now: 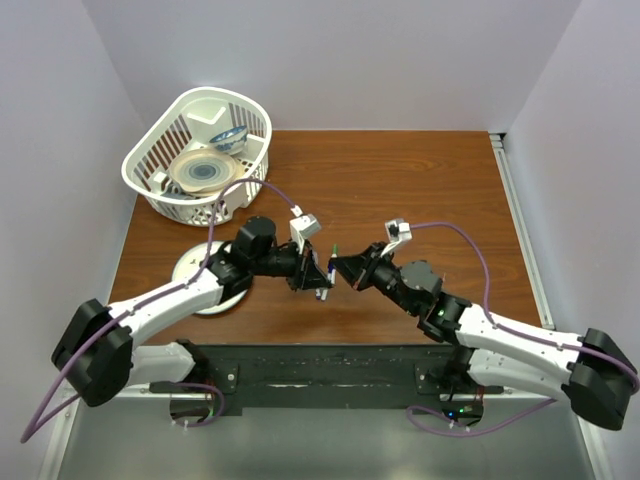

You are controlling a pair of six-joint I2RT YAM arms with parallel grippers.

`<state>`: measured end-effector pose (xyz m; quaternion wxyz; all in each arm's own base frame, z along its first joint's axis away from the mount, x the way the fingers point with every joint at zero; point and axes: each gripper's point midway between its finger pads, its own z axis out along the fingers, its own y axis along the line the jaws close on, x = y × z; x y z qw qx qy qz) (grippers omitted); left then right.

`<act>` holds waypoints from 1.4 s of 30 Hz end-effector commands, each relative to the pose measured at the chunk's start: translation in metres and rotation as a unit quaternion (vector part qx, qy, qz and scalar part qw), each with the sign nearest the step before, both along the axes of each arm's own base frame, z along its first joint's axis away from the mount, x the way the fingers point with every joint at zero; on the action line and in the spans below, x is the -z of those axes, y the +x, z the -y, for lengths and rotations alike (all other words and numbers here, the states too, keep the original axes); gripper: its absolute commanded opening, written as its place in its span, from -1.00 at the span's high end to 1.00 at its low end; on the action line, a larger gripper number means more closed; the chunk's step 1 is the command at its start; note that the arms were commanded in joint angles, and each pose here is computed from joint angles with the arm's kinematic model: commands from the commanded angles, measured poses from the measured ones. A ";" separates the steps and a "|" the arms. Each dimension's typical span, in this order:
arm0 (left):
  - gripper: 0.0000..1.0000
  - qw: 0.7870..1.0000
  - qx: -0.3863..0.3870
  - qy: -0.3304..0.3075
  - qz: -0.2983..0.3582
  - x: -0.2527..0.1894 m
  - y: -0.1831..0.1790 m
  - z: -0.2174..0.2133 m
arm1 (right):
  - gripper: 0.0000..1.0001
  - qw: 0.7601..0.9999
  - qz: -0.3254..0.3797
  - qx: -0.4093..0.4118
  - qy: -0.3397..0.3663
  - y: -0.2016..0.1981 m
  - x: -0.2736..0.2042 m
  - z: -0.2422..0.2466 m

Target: Insert the pens into the pen caps

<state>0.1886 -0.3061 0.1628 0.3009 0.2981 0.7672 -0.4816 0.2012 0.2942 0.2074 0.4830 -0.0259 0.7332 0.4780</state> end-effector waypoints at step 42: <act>0.38 0.920 -0.366 0.106 -0.093 0.096 0.069 -0.084 | -0.93 0.994 -0.052 0.013 -0.097 -0.055 -0.036 0.067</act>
